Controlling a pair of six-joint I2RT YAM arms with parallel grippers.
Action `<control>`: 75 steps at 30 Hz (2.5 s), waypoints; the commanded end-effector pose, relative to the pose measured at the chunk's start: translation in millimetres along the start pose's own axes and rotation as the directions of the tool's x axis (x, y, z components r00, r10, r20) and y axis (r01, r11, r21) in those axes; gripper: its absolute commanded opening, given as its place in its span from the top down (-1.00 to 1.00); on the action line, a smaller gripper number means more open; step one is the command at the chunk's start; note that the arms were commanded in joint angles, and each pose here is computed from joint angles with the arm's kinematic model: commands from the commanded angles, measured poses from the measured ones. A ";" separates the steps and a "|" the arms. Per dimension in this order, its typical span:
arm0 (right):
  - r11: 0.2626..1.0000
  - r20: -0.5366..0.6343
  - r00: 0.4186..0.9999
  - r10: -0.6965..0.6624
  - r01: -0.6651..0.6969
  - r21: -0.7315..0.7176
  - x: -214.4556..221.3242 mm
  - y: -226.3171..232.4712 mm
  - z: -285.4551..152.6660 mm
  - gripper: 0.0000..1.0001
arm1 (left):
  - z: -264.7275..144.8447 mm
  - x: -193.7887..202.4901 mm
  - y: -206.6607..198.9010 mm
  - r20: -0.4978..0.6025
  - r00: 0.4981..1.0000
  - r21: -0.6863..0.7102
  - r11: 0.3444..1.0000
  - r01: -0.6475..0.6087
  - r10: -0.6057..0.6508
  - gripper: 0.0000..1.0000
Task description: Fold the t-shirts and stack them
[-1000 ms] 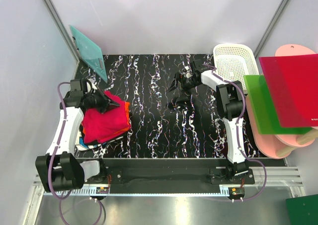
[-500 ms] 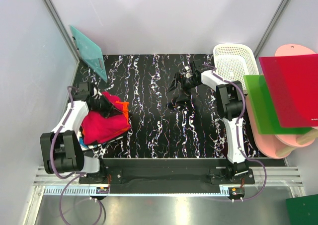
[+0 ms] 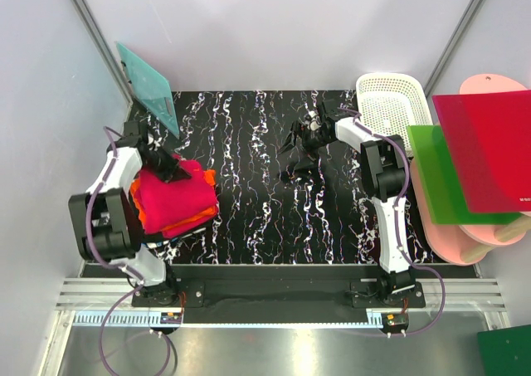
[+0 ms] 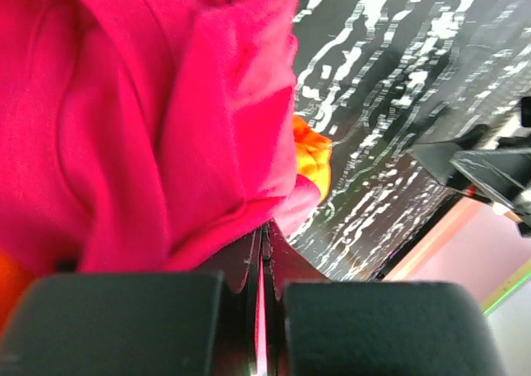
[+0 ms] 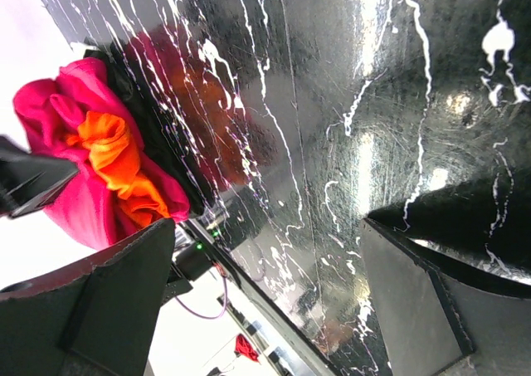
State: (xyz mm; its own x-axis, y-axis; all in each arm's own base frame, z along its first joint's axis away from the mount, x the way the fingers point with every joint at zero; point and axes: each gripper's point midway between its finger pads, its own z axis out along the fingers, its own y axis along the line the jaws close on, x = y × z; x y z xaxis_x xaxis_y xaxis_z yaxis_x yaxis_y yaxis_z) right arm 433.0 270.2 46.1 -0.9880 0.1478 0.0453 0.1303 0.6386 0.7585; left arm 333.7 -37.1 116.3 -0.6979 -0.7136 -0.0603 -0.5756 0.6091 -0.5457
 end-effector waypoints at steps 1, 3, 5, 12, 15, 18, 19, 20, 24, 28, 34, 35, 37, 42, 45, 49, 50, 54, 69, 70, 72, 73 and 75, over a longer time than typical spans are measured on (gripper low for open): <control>1.000 0.014 1.000 -0.024 0.024 -0.016 -6.7 12.3 3.3 -0.99 | 22.7 -8.3 20.4 -0.027 1.000 -0.071 0.997 -0.007 0.005 1.00; 0.999 0.016 1.000 -0.027 0.027 -0.016 -7.8 13.6 3.8 -0.99 | 24.6 -10.0 20.2 -0.028 1.000 -0.072 0.997 -0.008 0.006 1.00; 0.999 0.019 0.999 -0.030 0.030 -0.020 -9.4 15.5 3.6 -0.99 | 20.4 -14.9 11.4 -0.015 1.000 -0.046 0.999 -0.024 0.023 1.00; 0.999 0.026 0.999 -0.031 0.032 -0.020 -9.9 17.1 1.0 -1.00 | -53.7 -34.8 -81.1 0.202 0.968 0.277 0.939 -0.201 0.148 1.00; 0.999 0.018 0.999 -0.028 0.028 -0.016 -6.6 14.4 2.2 -0.99 | -73.7 -27.9 -101.2 0.237 0.961 0.378 0.898 -0.228 0.144 1.00; 0.999 0.015 1.000 -0.027 0.027 -0.016 -4.8 13.4 1.1 -0.99 | -76.4 -11.0 -100.5 0.212 0.968 0.435 0.874 -0.217 0.135 1.00; 0.999 0.014 1.000 -0.028 0.028 -0.014 -4.1 13.1 1.8 -0.99 | -70.3 -0.9 -93.6 0.180 0.975 0.446 0.873 -0.200 0.131 1.00; 0.999 0.012 1.000 -0.029 0.029 -0.015 -3.2 13.3 1.2 -0.99 | -73.2 7.5 -92.3 0.171 0.976 0.463 0.863 -0.200 0.134 1.00; 1.000 0.004 1.000 -0.025 0.026 -0.015 -0.7 10.8 2.4 -0.99 | -57.8 49.6 -68.0 0.031 0.995 0.498 0.861 -0.101 0.099 1.00; 1.000 -0.004 1.000 -0.022 0.022 -0.014 1.7 8.2 4.6 -0.99 | -47.5 76.8 -46.7 -0.003 0.997 0.498 0.864 -0.068 0.080 1.00; 1.000 -0.024 1.000 -0.014 0.014 -0.012 7.1 3.9 10.3 -0.99 | -13.1 89.6 -19.9 -0.098 0.995 0.494 0.868 0.059 -0.011 1.00; 1.000 -0.025 1.000 -0.011 0.011 -0.011 6.9 2.8 10.2 -0.99 | -6.4 89.6 -14.3 -0.103 0.995 0.478 0.877 0.057 -0.008 1.00; 1.000 -0.025 1.000 -0.018 0.017 -0.011 7.2 3.8 10.0 -1.00 | 13.3 89.5 1.0 -0.134 0.990 0.416 0.905 0.092 -0.039 1.00; 1.000 -0.020 1.000 -0.024 0.023 -0.016 5.5 6.0 8.4 -0.99 | 45.5 76.1 24.1 -0.136 0.990 0.295 0.952 0.077 -0.038 1.00; 0.999 -0.014 0.999 -0.033 0.033 -0.023 3.6 10.1 5.5 -0.99 | 48.6 74.7 18.7 -0.178 0.983 0.308 0.947 0.091 -0.037 1.00; 0.999 -0.008 0.999 -0.049 0.048 -0.026 1.6 15.6 3.8 -0.99 | 9.6 56.5 -18.6 -0.057 0.996 0.395 0.918 -0.034 0.061 1.00; 0.998 -0.003 0.999 -0.054 0.054 -0.029 0.6 18.4 2.1 -0.99 | -6.2 47.6 -31.7 -0.009 0.996 0.404 0.912 -0.077 0.088 1.00; 0.995 0.045 0.994 -0.097 0.098 -0.017 -8.3 28.2 -6.2 -0.99 | -82.4 31.6 -77.3 0.241 0.956 0.450 0.853 -0.264 0.169 0.64; 0.954 0.065 0.952 -0.298 0.298 -0.001 6.9 101.3 8.3 -0.99 | -132.5 11.2 83.0 0.301 0.928 -0.488 0.872 -0.049 0.220 -0.98; 0.953 0.053 0.952 -0.302 0.302 -0.003 12.1 102.8 11.9 -0.99 | -130.6 17.5 97.7 0.258 0.945 -0.543 0.839 -0.032 0.203 -0.98; 0.953 0.035 0.953 -0.302 0.302 0.002 17.3 99.3 15.3 -0.99 | -120.8 24.1 109.7 0.197 0.965 -0.583 0.812 -0.024 0.171 -0.98; 0.953 0.030 0.953 -0.303 0.303 0.003 19.5 98.5 16.6 -0.99 | -115.4 30.2 116.7 0.168 0.974 -0.595 0.804 -0.023 0.152 -0.98; 0.954 0.026 0.953 -0.301 0.301 0.009 20.7 96.4 16.6 -0.99 | -113.4 32.7 121.5 0.172 0.976 -0.601 0.799 -0.002 0.132 -0.98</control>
State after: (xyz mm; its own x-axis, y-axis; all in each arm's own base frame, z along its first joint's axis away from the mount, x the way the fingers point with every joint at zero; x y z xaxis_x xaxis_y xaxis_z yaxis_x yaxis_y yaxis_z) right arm 427.3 353.8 100.9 -0.9841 -0.0221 -0.1762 -0.1485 0.6466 0.7483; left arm 233.6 39.3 146.8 -0.6634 -0.6785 -0.3154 -0.6916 0.7169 -0.0875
